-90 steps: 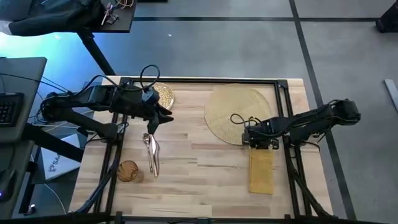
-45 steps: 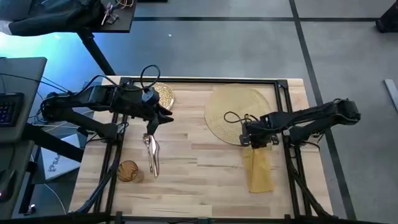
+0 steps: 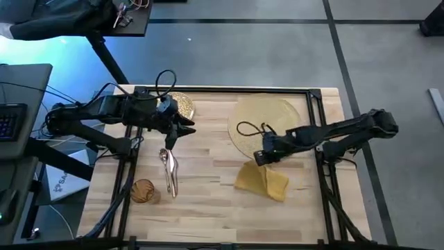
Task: Set table place
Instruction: Fold the yellow table napkin on the table
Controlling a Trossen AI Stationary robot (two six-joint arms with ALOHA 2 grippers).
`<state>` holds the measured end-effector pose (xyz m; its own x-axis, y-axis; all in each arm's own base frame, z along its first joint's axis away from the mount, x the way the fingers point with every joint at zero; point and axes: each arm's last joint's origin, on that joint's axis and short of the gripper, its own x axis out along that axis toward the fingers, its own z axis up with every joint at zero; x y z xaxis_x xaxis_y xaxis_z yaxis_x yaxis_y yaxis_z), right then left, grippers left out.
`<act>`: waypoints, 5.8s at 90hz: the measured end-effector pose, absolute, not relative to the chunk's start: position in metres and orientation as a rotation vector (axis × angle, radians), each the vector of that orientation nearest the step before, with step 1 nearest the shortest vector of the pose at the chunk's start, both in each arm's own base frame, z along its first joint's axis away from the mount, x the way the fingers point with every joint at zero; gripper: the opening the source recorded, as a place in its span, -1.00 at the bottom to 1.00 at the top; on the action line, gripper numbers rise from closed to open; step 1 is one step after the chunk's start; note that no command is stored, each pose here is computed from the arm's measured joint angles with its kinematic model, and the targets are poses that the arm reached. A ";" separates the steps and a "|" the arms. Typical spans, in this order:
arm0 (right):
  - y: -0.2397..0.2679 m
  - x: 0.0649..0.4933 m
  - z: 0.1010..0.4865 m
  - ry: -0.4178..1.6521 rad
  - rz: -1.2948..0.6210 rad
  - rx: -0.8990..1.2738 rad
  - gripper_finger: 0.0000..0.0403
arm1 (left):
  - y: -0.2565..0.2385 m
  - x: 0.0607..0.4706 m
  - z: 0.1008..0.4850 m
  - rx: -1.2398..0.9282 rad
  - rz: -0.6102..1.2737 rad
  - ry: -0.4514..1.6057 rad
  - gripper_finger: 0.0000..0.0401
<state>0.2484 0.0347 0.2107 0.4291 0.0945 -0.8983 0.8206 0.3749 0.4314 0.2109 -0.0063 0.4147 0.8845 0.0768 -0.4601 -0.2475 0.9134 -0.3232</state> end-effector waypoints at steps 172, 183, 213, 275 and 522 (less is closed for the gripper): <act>0.044 0.272 0.182 1.096 -0.316 0.896 -0.51 | -0.006 0.211 0.415 -0.398 0.182 0.457 -0.30; 0.043 0.276 0.181 1.046 -0.342 0.884 -0.69 | -0.006 0.211 0.415 -0.398 0.184 0.456 -0.30; 0.044 0.277 0.181 1.100 -0.248 0.949 -1.00 | -0.006 0.211 0.415 -0.392 0.184 0.456 -0.30; 0.054 0.319 0.344 0.784 -0.149 0.502 -1.00 | -0.005 0.211 0.415 -0.346 0.216 0.444 -0.30; 0.096 0.311 0.138 1.430 0.161 -0.267 -0.72 | -0.004 0.213 0.411 -0.399 0.254 0.471 -0.30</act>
